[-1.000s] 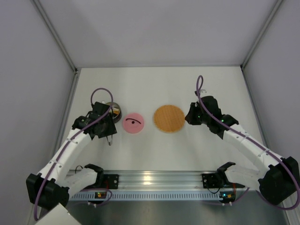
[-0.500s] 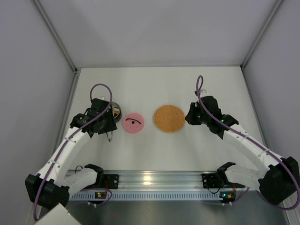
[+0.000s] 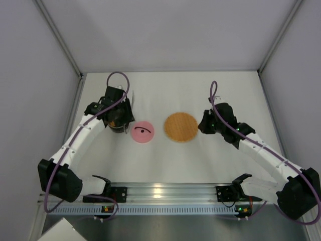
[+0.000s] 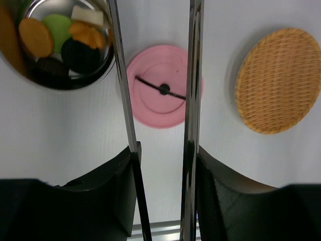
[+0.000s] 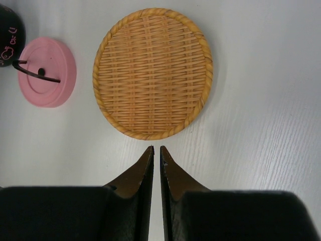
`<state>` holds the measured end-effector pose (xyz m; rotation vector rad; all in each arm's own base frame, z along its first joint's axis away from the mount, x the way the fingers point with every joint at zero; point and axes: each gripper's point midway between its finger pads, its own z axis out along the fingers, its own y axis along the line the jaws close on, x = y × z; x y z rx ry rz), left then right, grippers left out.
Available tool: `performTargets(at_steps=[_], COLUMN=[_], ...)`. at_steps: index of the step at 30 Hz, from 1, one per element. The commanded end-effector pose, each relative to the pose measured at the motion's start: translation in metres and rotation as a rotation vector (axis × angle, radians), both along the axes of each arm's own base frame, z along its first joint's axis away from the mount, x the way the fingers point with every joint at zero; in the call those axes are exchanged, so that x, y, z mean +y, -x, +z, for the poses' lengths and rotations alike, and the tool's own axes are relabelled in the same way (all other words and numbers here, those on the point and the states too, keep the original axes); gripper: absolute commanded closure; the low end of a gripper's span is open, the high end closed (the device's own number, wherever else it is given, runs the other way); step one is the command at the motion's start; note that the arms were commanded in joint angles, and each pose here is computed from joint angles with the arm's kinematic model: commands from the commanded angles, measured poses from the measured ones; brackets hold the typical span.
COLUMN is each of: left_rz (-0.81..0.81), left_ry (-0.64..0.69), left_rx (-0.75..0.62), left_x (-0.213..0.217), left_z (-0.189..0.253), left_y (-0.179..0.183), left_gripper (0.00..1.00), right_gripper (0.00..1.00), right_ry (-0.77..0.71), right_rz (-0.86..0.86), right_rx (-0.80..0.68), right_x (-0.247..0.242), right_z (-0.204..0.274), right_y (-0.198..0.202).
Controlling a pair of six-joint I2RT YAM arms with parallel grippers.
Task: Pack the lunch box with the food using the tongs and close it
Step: Place the clamp at the center of the board.
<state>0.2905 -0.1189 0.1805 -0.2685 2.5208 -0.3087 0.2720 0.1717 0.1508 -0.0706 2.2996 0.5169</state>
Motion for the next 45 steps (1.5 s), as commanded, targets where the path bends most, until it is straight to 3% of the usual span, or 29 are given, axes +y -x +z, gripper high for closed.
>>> performTargets(at_steps=[1,12,13,21,34,45], left_rz=[-0.083,-0.078,-0.068,-0.036,-0.087,-0.103], left_ry=[0.086,0.11,0.085,0.052,-0.081,-0.106], left_rx=[-0.13,-0.17,-0.149,-0.169,-0.057,-0.054], left_x=[-0.034,-0.101,-0.104,-0.127,-0.126,-0.121], left_z=[0.028,-0.007,-0.026,-0.067,-0.136,-0.134], left_y=[-0.045,-0.16,-0.169,-0.218,-0.204,-0.2], left_gripper=[0.52,0.52,0.52,0.48,0.37,0.24], right_gripper=[0.91,0.91,0.91,0.91,0.88,0.82], right_ry=[0.006,0.04,0.044,0.04,0.024,0.022], right_rz=[-0.01,-0.027,-0.03,-0.022,-0.001,0.0], right_rx=[-0.062,-0.052,-0.052,-0.05,-0.048,-0.053], right_x=[0.002,-0.004,-0.004,-0.004,-0.001,-0.001], right_z=[0.011,0.0,-0.001,-0.003,-0.005,-0.003], right_y=[-0.012,-0.014,-0.014,-0.013,-0.009,-0.008])
